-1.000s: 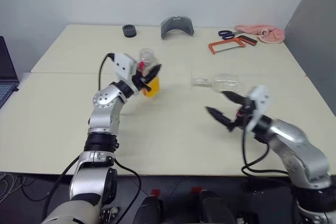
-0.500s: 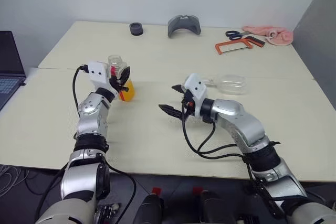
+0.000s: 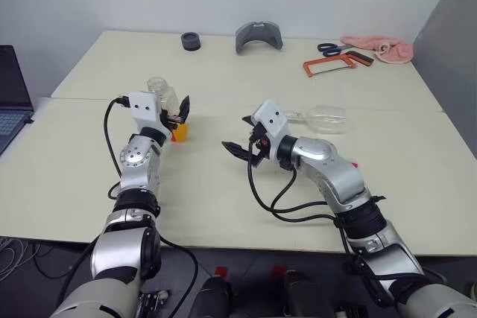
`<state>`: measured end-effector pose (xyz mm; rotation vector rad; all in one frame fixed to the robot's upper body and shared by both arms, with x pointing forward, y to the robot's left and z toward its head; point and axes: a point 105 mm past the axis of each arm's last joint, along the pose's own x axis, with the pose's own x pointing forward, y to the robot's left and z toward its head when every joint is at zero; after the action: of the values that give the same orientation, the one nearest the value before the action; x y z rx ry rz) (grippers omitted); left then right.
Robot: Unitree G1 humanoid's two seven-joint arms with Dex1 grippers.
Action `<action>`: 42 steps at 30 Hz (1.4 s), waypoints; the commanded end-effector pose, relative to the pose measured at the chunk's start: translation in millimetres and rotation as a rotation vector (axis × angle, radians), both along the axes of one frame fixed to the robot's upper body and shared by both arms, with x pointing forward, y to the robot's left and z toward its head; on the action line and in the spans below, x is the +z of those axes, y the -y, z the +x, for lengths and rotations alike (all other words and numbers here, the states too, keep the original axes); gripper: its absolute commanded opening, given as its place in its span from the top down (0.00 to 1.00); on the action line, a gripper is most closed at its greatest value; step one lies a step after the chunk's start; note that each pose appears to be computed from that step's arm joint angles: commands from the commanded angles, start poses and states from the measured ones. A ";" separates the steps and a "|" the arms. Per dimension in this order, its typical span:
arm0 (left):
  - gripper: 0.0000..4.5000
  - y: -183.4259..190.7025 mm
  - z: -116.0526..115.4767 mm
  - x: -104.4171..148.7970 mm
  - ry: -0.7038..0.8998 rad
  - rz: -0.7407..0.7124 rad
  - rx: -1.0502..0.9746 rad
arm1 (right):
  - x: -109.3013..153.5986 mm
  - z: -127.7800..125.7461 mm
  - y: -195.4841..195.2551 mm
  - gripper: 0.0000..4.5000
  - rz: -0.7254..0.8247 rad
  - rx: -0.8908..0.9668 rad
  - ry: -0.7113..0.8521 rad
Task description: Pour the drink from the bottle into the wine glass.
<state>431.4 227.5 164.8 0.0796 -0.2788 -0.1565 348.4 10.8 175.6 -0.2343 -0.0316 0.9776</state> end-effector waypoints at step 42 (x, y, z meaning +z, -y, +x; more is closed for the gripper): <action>0.00 54.2 -123.8 -48.7 -0.312 0.162 -0.633 | -23.4 15.2 72.1 0.00 0.777 -0.530 -0.625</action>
<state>312.8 182.3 103.0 0.1085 0.0579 -0.7341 356.4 -63.7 141.8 0.6237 0.2350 0.4559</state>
